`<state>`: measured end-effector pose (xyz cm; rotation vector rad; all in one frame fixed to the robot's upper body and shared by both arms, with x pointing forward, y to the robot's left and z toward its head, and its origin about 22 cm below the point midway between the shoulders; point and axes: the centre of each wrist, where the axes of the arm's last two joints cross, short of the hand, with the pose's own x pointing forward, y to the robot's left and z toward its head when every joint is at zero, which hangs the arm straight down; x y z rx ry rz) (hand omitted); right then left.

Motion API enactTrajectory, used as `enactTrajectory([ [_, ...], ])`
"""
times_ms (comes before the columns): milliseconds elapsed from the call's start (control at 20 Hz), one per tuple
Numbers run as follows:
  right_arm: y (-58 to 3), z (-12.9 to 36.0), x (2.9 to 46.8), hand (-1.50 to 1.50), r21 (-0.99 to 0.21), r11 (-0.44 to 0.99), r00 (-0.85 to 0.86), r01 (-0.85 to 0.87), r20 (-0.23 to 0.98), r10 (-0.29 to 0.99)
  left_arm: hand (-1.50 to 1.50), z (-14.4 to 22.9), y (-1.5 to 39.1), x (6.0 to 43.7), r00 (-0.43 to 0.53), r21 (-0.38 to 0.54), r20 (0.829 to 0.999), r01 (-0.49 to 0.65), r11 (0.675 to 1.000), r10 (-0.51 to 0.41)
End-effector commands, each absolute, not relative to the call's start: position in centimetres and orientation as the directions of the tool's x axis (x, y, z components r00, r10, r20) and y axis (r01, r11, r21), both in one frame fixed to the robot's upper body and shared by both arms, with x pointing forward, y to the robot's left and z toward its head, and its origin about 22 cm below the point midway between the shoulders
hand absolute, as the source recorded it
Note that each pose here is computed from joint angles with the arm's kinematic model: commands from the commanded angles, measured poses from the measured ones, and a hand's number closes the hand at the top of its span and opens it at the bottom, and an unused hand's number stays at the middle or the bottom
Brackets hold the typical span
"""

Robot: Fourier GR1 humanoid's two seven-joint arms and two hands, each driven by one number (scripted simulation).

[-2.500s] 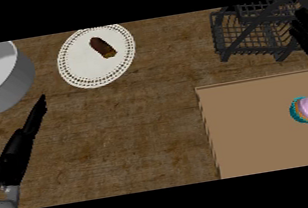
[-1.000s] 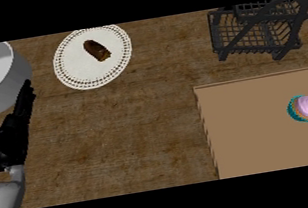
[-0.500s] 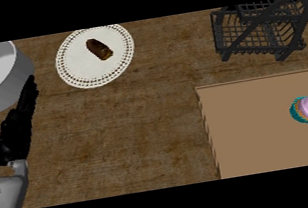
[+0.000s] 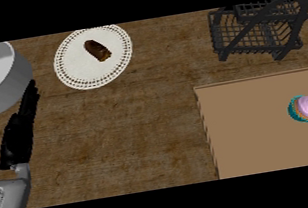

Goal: Pick the cupcake from the tray and place it in the tiered basket

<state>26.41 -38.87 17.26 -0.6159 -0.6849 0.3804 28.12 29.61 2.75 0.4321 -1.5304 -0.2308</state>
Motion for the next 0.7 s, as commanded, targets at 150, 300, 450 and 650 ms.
enactTrajectory([
  [150,-38.6,14.7,25.5,-1.50,-0.646,0.743,0.744,-0.178,0.405,0.531,0.00,5.2,29.5,28.6,0.037,0.406,0.914,-0.121,0.906,-0.405],
  [300,-36.5,16.4,26.9,-1.50,-0.695,0.688,0.729,-0.207,0.359,0.582,0.00,2.3,31.0,29.3,0.031,0.407,0.913,-0.131,0.904,-0.407],
  [450,-36.1,15.7,25.2,-1.50,-0.730,0.647,0.736,-0.220,0.312,0.601,0.00,2.3,27.8,28.5,0.032,0.413,0.910,-0.141,0.900,-0.413],
  [650,-34.5,16.1,25.2,-1.50,-0.748,0.632,0.718,-0.201,0.326,0.615,0.00,3.2,30.3,27.9,0.023,0.411,0.911,-0.146,0.900,-0.412],
])
